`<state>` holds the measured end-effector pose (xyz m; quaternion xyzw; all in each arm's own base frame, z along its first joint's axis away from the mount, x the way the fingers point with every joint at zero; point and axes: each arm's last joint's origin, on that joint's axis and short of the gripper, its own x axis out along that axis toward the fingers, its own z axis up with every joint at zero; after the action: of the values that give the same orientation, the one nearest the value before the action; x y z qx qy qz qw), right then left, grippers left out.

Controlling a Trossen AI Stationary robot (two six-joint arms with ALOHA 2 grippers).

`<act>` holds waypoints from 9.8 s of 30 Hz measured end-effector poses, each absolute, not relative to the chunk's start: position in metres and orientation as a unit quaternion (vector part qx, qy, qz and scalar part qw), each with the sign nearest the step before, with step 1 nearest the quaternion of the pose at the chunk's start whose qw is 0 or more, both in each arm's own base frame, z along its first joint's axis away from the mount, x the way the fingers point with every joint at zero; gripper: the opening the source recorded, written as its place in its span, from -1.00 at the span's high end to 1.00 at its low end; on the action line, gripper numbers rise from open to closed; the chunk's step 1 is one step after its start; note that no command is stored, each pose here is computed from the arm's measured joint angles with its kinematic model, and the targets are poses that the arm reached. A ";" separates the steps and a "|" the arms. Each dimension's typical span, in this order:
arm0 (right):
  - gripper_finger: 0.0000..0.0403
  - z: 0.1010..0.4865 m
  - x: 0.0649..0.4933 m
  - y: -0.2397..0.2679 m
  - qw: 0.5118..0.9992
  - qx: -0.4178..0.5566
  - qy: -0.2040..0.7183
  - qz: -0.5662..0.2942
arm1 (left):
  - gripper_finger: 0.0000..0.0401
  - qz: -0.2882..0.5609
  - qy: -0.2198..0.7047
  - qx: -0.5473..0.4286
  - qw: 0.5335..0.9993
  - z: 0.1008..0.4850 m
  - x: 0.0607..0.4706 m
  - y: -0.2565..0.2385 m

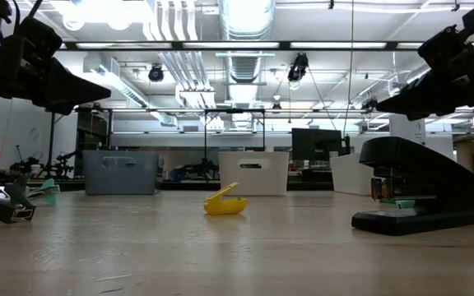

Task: Pick and place Stapler, Stapler remover, tape
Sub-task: Put the orange tape into the left white bin, then put the green tape into the left white bin

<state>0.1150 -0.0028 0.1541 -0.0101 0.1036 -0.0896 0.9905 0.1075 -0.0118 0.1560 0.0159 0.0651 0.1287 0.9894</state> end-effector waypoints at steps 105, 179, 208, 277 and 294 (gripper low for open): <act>0.96 0.154 0.116 -0.003 0.990 -0.010 0.106 -0.089 | 0.76 0.172 0.649 -0.263 0.693 0.161 0.150 -0.102; 0.96 0.154 0.116 -0.003 0.990 -0.011 0.106 -0.089 | 0.68 0.264 0.343 -0.207 0.877 0.231 0.382 0.168; 0.96 0.154 0.116 -0.003 0.990 -0.016 0.107 -0.089 | 0.13 0.279 0.405 -0.208 0.845 0.202 0.389 0.173; 0.96 0.154 0.116 -0.003 0.990 -0.014 0.106 -0.089 | 0.09 -0.024 0.581 -0.169 0.796 0.165 0.214 -0.215; 0.96 0.154 0.116 -0.003 0.990 -0.012 0.106 -0.089 | 0.41 -0.004 0.591 -0.177 0.787 0.156 0.216 -0.216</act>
<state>0.1160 -0.0027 0.1540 -0.0124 0.1063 -0.0890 0.9903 0.2160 -0.2165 0.1563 -0.1766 0.5906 -0.0036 0.7874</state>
